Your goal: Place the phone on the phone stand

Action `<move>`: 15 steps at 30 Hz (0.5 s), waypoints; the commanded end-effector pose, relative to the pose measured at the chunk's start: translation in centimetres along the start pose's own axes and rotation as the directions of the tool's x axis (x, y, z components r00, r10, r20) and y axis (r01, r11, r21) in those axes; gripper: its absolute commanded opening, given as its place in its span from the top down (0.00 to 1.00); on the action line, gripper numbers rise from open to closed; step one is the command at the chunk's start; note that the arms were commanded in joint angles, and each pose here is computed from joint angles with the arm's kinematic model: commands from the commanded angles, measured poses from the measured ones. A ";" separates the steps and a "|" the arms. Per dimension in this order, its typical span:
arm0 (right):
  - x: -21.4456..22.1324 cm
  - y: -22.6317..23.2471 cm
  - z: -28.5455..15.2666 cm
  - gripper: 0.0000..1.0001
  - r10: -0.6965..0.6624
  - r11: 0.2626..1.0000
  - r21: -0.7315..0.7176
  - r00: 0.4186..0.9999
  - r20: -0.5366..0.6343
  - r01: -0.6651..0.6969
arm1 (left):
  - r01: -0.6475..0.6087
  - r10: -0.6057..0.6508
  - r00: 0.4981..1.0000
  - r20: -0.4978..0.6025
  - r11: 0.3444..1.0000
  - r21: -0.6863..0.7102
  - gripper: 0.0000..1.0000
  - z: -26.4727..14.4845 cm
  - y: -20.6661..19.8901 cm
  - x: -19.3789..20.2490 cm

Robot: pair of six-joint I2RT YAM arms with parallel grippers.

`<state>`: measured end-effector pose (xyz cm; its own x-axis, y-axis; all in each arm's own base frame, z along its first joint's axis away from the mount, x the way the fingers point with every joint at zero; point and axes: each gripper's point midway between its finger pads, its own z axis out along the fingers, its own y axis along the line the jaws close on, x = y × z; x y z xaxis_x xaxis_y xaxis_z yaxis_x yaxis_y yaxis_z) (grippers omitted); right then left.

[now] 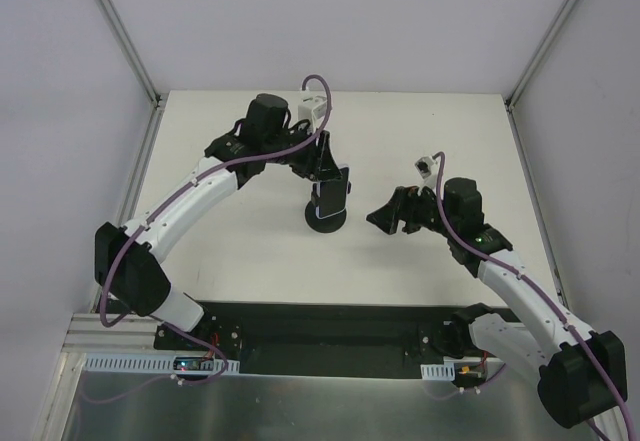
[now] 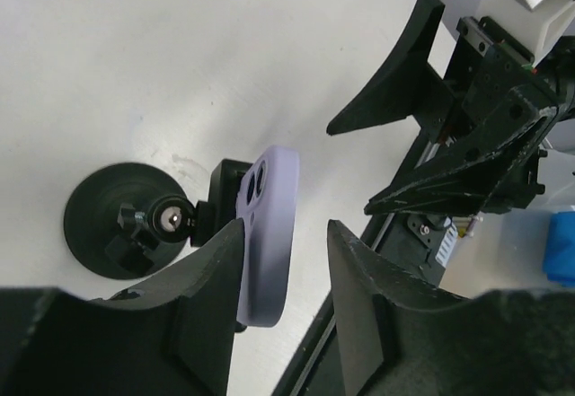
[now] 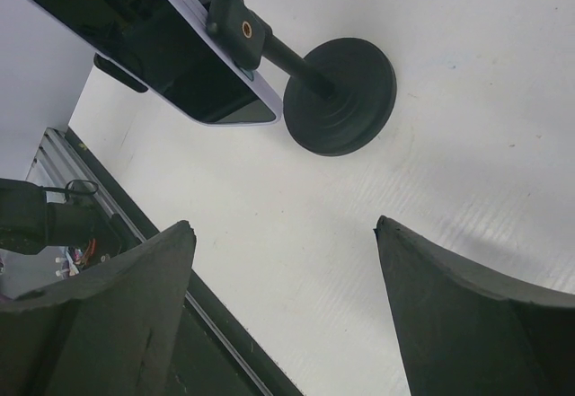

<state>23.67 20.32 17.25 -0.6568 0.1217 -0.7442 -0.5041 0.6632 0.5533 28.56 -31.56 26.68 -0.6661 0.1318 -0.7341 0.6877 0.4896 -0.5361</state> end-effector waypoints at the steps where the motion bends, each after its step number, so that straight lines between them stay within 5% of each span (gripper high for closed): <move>1: -1.0 0.1 -0.2 0.16 -0.029 1.000 -0.006 0.999 0.043 0.029 | -0.004 0.004 0.989 -0.150 1.000 0.001 0.53 -1.1 -0.1 2.3; 6: -1.3 0.2 -0.3 0.16 -0.033 0.999 -0.007 0.998 0.050 0.033 | -0.096 0.083 0.979 -0.186 0.994 -0.060 0.50 -0.7 0.3 3.1; 15: -1.3 0.3 -0.2 0.16 -0.016 1.000 -0.014 0.999 0.048 0.017 | -0.220 0.177 0.965 -0.194 0.948 -0.228 0.82 0.7 2.0 2.2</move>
<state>23.87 20.04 17.15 -0.6570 0.1288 -0.7428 -0.4949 0.6696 0.5538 27.11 -31.22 23.00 -0.6290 0.3587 -0.6897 0.7267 0.5865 -0.3578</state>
